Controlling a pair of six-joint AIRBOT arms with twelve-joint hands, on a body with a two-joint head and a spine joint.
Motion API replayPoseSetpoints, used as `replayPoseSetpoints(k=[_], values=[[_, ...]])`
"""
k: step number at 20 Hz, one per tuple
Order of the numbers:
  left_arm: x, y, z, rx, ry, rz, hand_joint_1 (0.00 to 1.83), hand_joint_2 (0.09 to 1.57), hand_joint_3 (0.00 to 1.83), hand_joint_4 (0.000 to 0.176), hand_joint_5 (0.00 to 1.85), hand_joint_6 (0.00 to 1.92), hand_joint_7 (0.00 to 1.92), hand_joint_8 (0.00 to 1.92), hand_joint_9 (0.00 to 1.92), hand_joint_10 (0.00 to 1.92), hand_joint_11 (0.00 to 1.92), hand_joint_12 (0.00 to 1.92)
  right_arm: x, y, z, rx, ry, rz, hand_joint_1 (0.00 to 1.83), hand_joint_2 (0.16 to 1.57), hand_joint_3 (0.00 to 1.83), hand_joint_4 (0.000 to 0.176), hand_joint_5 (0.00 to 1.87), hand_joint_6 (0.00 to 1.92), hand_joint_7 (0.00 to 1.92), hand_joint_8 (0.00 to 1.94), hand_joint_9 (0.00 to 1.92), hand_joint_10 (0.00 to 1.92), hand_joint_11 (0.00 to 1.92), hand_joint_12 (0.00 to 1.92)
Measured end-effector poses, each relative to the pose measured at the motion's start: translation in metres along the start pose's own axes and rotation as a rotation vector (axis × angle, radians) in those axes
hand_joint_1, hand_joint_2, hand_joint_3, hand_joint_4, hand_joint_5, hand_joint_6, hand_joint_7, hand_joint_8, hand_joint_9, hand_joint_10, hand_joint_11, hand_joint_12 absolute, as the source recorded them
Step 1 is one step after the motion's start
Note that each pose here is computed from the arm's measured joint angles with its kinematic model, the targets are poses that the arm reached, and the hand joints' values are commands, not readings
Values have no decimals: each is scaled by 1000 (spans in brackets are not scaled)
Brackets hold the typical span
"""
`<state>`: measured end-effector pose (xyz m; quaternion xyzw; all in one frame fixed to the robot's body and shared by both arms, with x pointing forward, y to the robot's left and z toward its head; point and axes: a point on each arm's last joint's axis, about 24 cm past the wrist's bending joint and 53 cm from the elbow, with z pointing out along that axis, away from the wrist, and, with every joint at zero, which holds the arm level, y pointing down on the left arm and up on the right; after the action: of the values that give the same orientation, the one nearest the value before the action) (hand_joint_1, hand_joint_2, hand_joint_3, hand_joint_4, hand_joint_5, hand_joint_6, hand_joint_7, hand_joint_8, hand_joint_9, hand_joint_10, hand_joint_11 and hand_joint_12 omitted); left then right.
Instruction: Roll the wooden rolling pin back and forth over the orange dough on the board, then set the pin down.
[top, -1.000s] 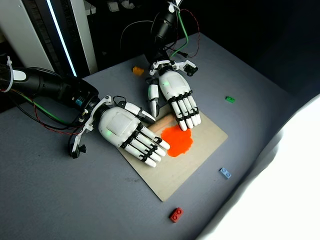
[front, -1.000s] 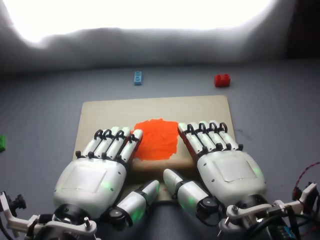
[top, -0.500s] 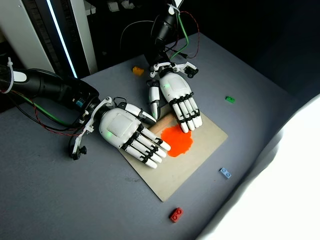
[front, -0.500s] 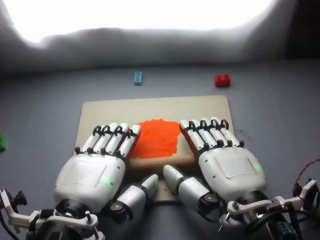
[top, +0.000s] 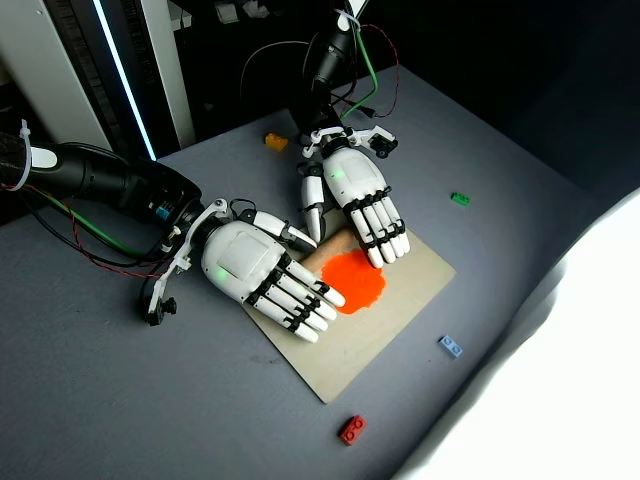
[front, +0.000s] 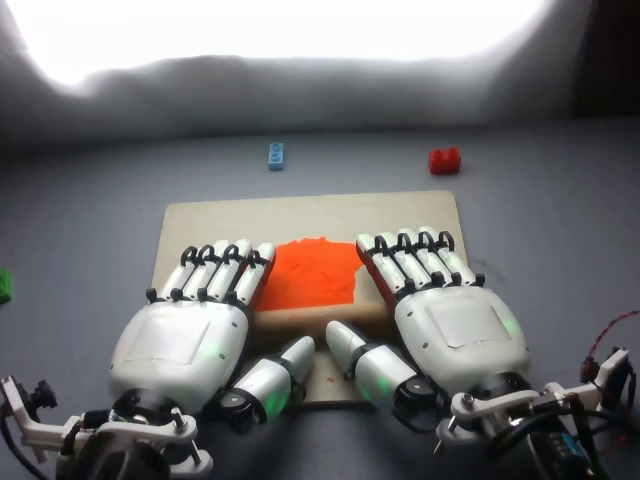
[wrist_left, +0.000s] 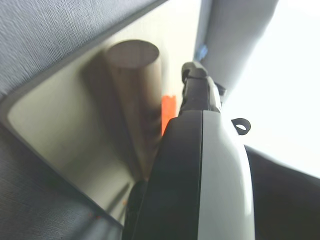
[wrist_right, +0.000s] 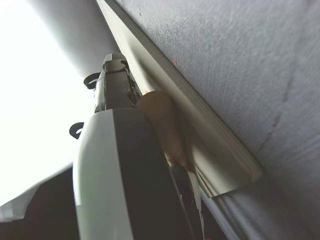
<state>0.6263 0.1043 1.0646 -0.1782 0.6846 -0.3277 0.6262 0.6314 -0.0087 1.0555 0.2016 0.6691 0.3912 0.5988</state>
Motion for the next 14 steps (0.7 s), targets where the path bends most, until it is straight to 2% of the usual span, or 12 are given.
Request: replayPoseSetpoints(k=[8, 14], values=[[-6, 4, 7, -20, -22, -30, 0, 1387, 0, 0, 0, 0, 0, 0, 0, 0, 0, 195, -7, 0, 10, -14, -22, -1, 0, 1356, 19, 0, 37, 21, 66, 6, 27, 8, 0, 0], [-10, 6, 14, -26, -36, -34, 0, 1389, 0, 0, 0, 0, 0, 0, 0, 0, 0, 184, -5, -2, 12, -14, -13, -5, 0, 1360, 19, 0, 41, 21, 65, 7, 23, 8, 0, 0]])
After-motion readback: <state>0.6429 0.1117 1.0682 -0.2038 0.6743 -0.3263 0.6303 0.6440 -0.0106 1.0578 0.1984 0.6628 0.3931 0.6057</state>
